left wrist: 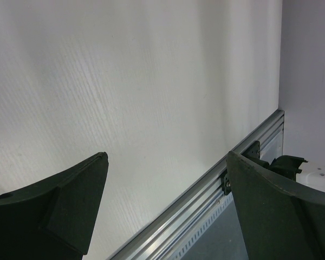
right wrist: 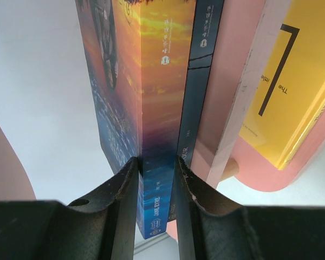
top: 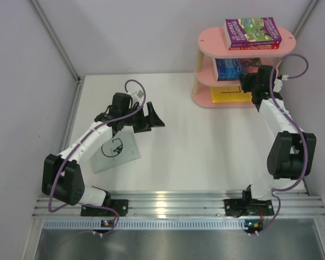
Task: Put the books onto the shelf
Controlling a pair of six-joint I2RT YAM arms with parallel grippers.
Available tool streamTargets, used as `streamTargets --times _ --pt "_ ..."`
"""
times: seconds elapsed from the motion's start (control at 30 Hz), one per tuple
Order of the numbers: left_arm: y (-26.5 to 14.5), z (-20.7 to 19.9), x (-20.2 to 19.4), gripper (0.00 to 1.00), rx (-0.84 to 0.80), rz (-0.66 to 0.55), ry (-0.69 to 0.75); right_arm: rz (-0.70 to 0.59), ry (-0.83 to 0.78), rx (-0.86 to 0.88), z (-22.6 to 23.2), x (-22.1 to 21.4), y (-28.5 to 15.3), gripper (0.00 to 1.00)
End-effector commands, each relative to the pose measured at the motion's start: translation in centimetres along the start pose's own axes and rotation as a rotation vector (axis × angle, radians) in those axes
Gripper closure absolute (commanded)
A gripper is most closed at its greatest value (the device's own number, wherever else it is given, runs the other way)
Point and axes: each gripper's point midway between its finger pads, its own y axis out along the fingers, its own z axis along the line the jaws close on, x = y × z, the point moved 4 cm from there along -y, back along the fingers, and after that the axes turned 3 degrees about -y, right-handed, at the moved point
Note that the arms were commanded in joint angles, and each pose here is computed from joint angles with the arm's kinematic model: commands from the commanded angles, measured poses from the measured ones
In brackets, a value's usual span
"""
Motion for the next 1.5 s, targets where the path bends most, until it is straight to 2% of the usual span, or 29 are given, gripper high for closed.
streamTargets --times 0.0,0.17,0.47,0.63,0.77,1.23,1.33,1.47 --pt "-1.1 -2.0 1.5 0.04 -0.05 -0.067 0.044 -0.044 0.036 0.149 3.9 0.8 -1.0 0.93" --pt "-1.4 -2.3 1.5 0.04 -0.062 -0.07 0.047 -0.045 0.012 0.121 3.8 1.0 -1.5 0.7" --pt "-1.4 -2.4 1.5 0.04 -0.066 -0.07 0.041 -0.038 -0.028 0.102 5.1 1.2 -2.3 0.54" --pt "-1.3 -2.1 1.1 0.04 -0.059 -0.063 0.038 -0.023 -0.03 0.098 5.1 0.9 -2.3 0.55" --pt "-1.4 -2.2 1.0 0.04 -0.06 -0.063 0.039 -0.02 -0.029 0.096 4.9 0.9 -2.1 0.61" --pt "-1.4 -2.4 1.7 0.04 -0.048 -0.078 0.053 0.025 -0.013 0.113 4.3 -0.1 -1.2 0.62" --pt "-1.4 -2.2 2.2 0.04 -0.019 -0.1 0.063 0.059 -0.042 0.122 4.0 -0.5 -2.1 0.61" --pt "-1.9 -2.1 3.7 0.04 0.057 -0.138 0.052 0.102 -0.163 0.154 3.6 -0.5 -4.9 0.59"
